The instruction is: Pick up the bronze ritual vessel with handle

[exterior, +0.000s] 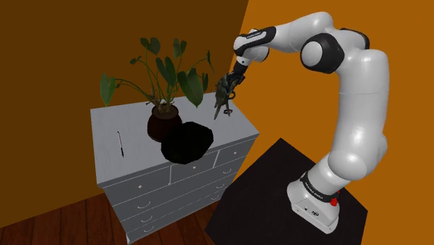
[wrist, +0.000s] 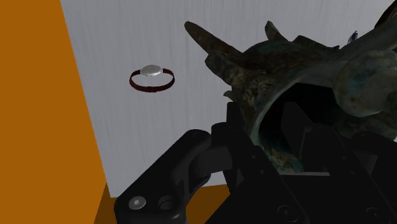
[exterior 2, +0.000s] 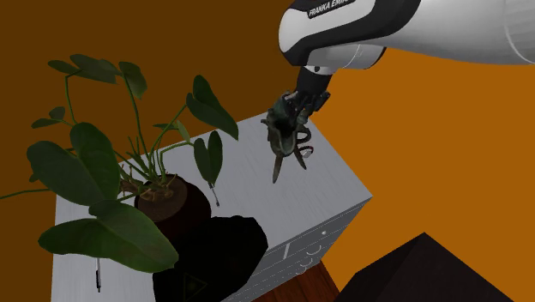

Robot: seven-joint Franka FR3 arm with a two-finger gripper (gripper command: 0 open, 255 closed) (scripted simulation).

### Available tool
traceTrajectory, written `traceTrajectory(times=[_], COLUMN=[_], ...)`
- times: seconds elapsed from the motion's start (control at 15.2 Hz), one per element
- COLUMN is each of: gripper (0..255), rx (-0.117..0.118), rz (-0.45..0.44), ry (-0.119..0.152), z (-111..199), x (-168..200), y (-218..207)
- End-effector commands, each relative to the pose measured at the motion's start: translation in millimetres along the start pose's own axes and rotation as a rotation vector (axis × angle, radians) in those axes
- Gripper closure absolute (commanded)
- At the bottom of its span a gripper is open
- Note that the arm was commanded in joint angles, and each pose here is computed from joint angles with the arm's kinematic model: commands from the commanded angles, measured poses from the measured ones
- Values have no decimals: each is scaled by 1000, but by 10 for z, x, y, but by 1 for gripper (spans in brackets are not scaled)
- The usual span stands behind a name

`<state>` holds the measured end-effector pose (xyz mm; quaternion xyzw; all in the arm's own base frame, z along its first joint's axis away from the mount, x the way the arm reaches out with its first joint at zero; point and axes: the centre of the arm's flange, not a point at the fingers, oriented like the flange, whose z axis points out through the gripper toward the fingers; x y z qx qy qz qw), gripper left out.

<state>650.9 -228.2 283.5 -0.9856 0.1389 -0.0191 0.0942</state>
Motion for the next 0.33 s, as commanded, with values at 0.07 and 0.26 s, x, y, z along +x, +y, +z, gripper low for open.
traceTrajectory(times=[0.07,0.26], gripper=[255,255], rx=[0,0], rz=[0,0], ry=[1,1], z=[-164,-224], x=[3,4], y=[-30,-42])
